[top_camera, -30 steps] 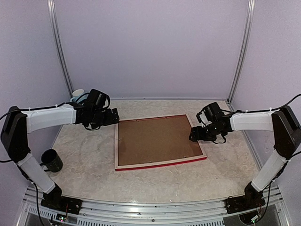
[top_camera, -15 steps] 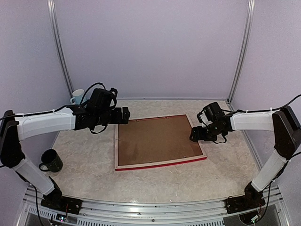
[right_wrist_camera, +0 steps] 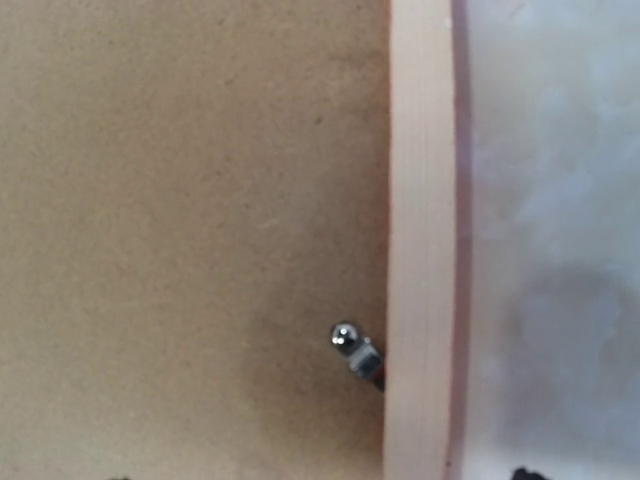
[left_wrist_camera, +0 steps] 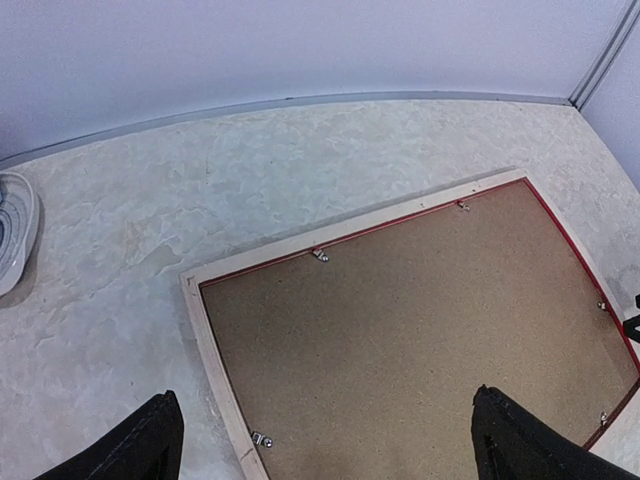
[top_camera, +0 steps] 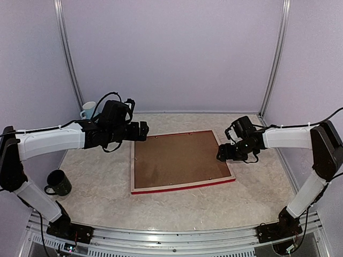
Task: Put the photo into the frame
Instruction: Pick up the photo frame from the center of the board.
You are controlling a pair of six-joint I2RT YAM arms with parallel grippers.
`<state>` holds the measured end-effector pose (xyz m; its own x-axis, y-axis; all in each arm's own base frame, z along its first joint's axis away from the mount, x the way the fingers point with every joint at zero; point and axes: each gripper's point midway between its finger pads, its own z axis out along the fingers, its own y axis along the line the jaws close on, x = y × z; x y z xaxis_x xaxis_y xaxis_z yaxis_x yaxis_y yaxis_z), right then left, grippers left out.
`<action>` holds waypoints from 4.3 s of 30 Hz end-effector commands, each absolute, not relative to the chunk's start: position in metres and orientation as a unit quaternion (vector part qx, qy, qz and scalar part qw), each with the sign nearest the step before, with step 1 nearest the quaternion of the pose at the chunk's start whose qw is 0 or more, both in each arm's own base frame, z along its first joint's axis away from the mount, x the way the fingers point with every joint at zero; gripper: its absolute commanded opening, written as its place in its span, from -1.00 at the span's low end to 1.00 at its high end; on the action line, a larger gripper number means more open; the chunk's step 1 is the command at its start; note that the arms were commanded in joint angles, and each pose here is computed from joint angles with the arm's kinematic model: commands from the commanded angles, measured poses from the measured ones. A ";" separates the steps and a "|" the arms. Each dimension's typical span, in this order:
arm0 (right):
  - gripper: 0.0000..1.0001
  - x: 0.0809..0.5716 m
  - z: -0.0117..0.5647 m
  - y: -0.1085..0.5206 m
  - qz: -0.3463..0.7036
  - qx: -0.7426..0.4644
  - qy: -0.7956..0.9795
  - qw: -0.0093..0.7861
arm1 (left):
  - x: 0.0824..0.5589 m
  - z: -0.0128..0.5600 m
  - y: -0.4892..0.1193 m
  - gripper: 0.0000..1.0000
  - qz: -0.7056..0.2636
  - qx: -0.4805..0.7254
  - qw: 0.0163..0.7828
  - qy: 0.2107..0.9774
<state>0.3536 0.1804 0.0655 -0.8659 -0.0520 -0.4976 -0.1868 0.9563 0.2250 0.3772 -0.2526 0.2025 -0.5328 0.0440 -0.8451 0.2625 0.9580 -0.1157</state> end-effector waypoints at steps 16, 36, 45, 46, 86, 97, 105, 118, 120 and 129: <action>0.63 0.359 0.076 0.173 0.132 -0.054 0.953 0.267 | 0.346 0.206 -0.316 0.98 -0.166 0.214 0.469 0.840; 0.63 0.355 0.085 0.164 0.127 -0.046 0.950 0.281 | 0.254 0.154 -0.413 0.98 -0.197 0.519 0.391 0.734; 0.63 0.351 0.086 0.161 0.129 -0.041 0.949 0.286 | 0.232 0.133 -0.424 0.96 -0.208 0.598 0.382 0.673; 0.63 0.350 0.086 0.159 0.127 -0.040 0.949 0.286 | 0.232 0.131 -0.424 0.96 -0.207 0.602 0.382 0.670; 0.62 0.342 0.078 0.150 0.128 -0.030 0.949 0.285 | 0.242 0.034 -0.433 -0.07 -0.163 0.637 0.318 0.683; 0.62 0.342 0.078 0.149 0.129 -0.028 0.949 0.286 | 0.246 0.027 -0.432 -0.22 -0.154 0.633 0.316 0.690; 0.62 0.342 0.079 0.146 0.129 -0.023 0.948 0.289 | 0.248 0.018 -0.430 -0.35 -0.145 0.632 0.310 0.696; 0.62 0.344 0.083 0.142 0.136 -0.010 0.946 0.293 | 0.254 0.022 -0.428 -0.82 -0.132 0.625 0.319 0.700; 0.62 0.344 0.084 0.142 0.141 -0.009 0.946 0.293 | 0.255 0.024 -0.428 -0.86 -0.129 0.624 0.320 0.701; 0.62 0.340 0.082 0.146 0.173 -0.006 0.943 0.284 | 0.262 0.049 -0.431 -1.00 -0.127 0.615 0.335 0.702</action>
